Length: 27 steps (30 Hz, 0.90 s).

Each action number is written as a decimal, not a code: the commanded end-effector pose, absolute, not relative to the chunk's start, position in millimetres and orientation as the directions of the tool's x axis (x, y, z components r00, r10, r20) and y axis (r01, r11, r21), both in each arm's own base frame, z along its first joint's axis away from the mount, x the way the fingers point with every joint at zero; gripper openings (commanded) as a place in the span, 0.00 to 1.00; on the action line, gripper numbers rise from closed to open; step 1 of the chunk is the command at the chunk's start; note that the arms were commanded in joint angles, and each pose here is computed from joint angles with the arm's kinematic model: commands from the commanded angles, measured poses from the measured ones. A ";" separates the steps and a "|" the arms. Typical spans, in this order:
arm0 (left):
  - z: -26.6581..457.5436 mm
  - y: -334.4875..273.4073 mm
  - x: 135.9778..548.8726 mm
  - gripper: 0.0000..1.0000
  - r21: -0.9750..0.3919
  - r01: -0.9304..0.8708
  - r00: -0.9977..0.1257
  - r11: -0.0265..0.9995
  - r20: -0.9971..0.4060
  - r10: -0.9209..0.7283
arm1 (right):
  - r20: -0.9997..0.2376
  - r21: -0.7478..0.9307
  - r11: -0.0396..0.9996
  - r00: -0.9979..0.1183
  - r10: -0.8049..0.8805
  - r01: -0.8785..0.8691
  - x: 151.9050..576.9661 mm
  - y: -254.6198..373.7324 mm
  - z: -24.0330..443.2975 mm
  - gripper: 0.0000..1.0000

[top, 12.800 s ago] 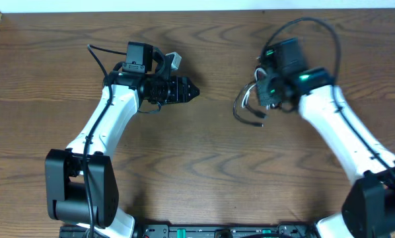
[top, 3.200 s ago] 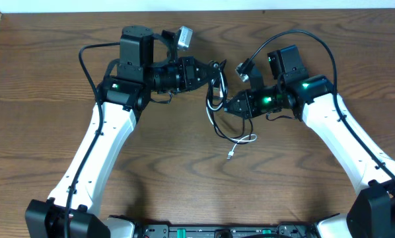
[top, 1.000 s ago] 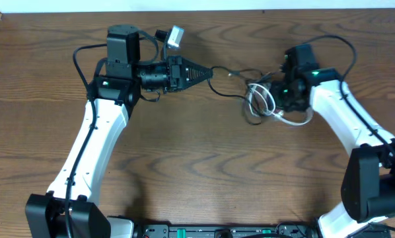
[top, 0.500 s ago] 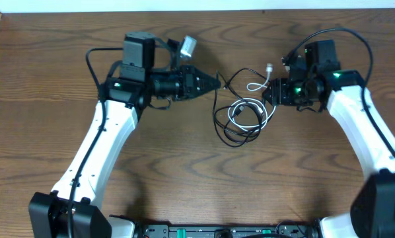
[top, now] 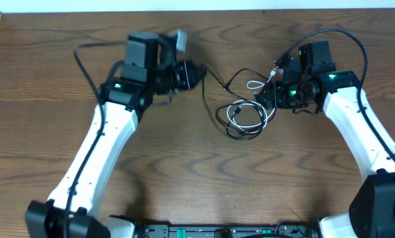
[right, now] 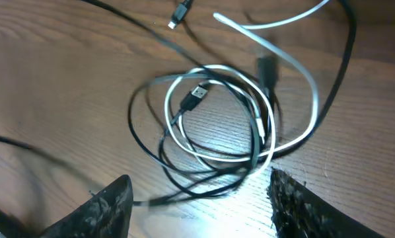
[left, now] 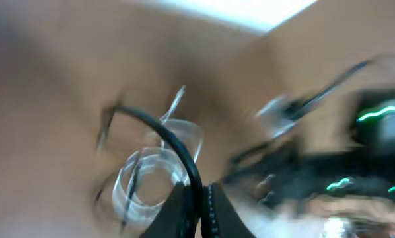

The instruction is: Untangle cables

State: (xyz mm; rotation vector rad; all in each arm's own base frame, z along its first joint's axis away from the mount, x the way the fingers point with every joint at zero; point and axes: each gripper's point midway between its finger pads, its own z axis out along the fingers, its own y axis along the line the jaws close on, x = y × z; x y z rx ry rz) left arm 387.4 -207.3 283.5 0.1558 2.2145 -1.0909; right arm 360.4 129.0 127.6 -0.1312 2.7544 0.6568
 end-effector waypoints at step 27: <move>529.6 -201.3 330.2 0.07 -0.493 0.780 -0.319 0.386 -0.843 -0.434 | -0.582 0.670 0.533 -0.811 -0.054 -0.516 369.7 182.9 227.0 0.65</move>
